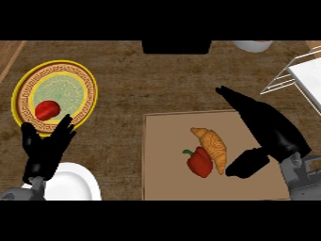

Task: Pick the croissant from the tray and place it in the tiered shelf

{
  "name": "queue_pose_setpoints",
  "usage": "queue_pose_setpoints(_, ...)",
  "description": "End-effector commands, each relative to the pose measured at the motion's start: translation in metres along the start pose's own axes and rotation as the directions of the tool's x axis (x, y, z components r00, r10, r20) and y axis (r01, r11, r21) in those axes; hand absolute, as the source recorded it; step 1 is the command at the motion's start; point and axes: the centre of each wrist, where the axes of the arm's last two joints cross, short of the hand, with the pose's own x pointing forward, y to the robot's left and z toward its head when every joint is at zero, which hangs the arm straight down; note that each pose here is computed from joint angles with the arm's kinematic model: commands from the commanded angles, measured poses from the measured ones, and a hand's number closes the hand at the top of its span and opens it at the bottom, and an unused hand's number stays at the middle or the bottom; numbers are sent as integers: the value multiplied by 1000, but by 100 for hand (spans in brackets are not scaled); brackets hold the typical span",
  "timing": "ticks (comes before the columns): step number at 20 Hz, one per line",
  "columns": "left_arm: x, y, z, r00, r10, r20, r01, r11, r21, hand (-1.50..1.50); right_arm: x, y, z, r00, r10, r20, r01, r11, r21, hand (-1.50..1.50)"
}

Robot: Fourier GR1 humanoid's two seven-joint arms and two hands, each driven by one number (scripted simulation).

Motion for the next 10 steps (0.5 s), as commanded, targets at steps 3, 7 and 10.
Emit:
queue_pose_setpoints(3, -5, 0, 8, 1000, 3, -5, -3, 1000, -3, 0, 32, 29, -9, 991, 113, -75, -108, 992, 59, -150)
queue_pose_setpoints(7, 2, 18, 7, 1000, -8, 9, 8, 1000, 2, 0, 20, 45, -17, 990, 115, -84, -109, 991, 78, -150)
queue_pose_setpoints(10, 11, -8, -2, 1000, -4, 6, 4, 1000, 14, 0, 29, 60, -17, 974, 175, -142, -166, 984, 71, -150)
